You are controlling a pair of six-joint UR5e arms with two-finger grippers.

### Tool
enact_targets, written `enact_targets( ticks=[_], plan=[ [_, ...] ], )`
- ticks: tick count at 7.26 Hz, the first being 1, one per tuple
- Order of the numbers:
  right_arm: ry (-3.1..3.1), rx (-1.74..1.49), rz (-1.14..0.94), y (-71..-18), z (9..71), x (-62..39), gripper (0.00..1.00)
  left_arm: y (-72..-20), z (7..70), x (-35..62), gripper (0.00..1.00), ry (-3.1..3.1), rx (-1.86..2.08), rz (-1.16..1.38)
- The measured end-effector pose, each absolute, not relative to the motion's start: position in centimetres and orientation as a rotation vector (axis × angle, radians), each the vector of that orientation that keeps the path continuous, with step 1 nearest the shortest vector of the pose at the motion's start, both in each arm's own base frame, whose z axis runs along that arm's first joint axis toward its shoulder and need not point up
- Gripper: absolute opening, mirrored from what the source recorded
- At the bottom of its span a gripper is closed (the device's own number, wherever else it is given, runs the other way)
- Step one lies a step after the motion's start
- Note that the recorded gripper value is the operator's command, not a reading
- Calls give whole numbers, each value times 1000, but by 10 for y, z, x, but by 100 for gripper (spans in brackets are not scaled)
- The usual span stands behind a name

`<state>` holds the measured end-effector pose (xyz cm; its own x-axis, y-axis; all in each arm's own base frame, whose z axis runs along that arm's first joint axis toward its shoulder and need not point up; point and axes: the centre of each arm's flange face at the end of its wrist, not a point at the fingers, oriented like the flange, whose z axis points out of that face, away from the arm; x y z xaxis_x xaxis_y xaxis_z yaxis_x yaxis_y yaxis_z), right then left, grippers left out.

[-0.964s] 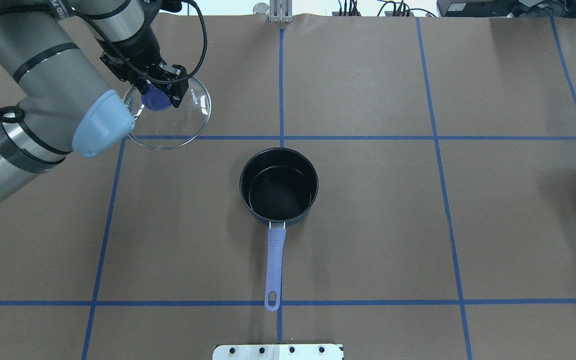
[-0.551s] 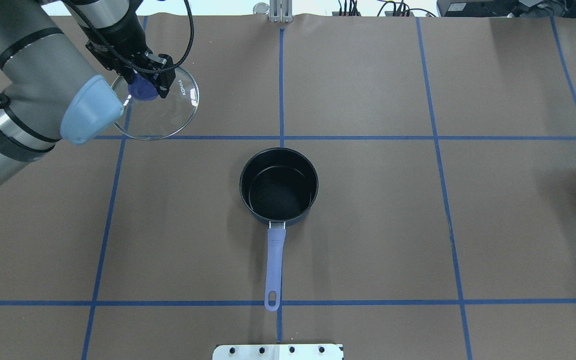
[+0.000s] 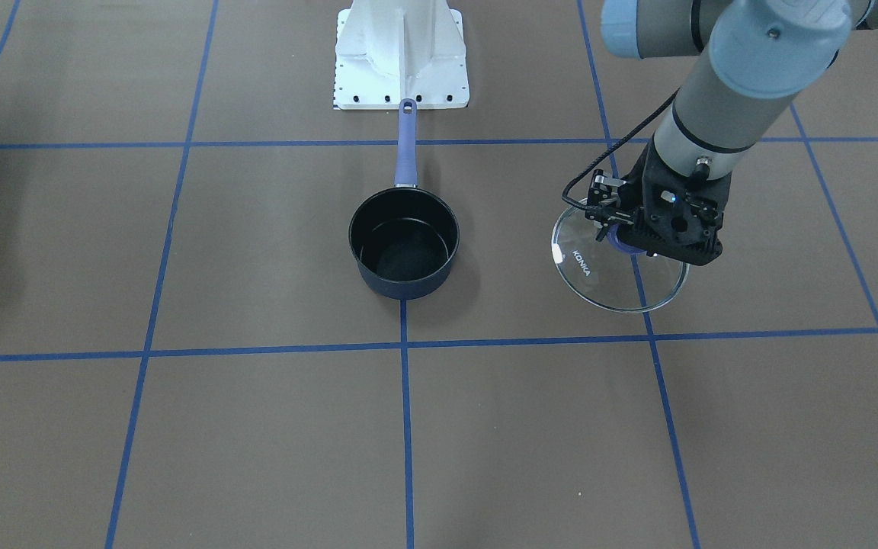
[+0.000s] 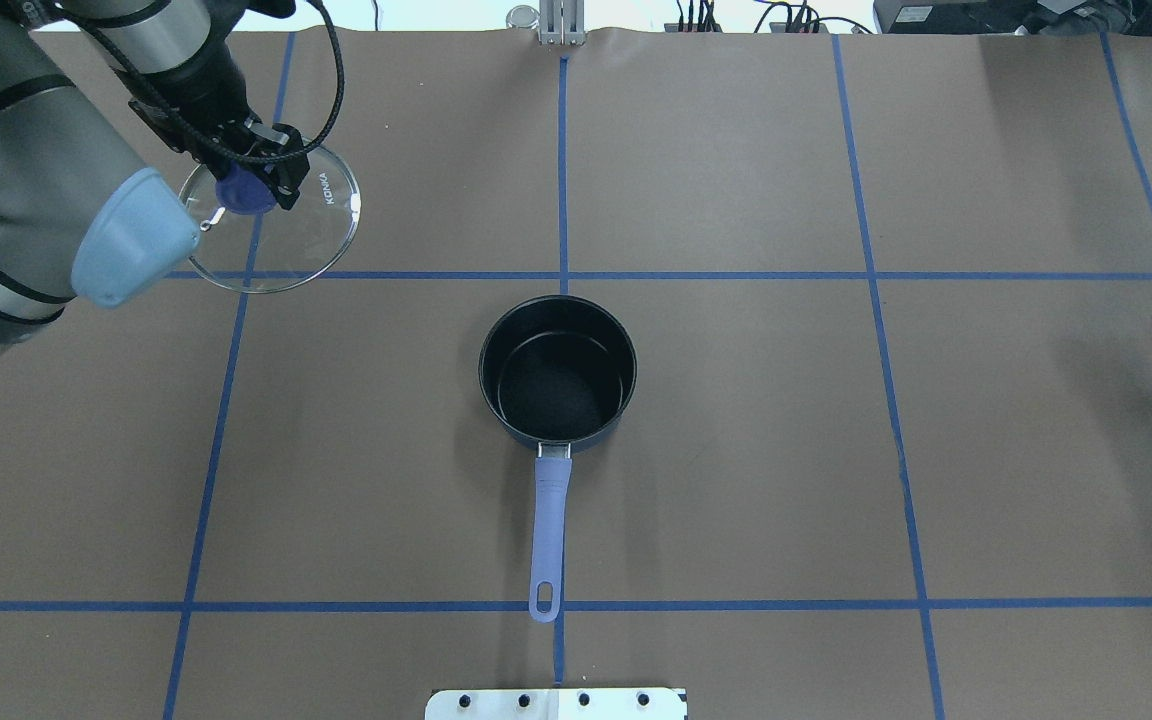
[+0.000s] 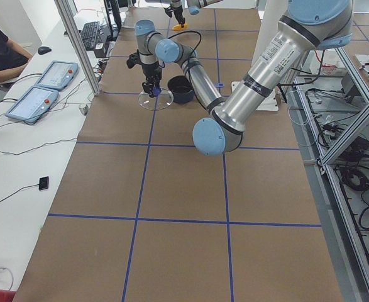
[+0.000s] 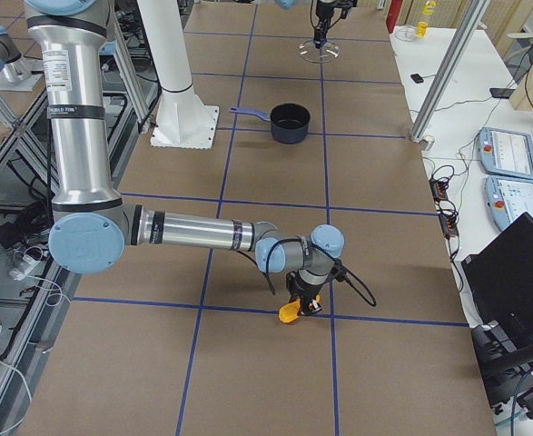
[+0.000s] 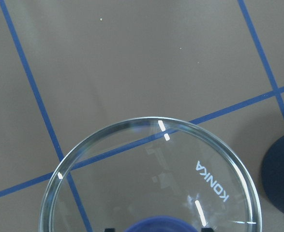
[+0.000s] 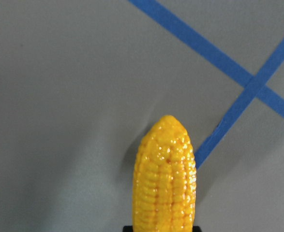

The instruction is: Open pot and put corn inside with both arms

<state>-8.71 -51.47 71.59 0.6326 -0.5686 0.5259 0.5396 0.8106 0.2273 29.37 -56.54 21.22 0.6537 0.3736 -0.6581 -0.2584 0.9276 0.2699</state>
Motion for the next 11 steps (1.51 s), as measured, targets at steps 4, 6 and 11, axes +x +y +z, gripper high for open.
enact_targets(
  ticks=[4, 6, 11],
  plan=[
    [-661, 89, -616, -535, 651, -90, 25, -561, 281, 255, 57, 758, 144, 444],
    [-676, 74, -593, -555, 571, -92, 25, -558, 319, 241, 57, 745, 143, 475],
    [-757, 27, -391, -543, 342, -194, 25, -544, 435, 229, 58, 749, 173, 507]
  ],
)
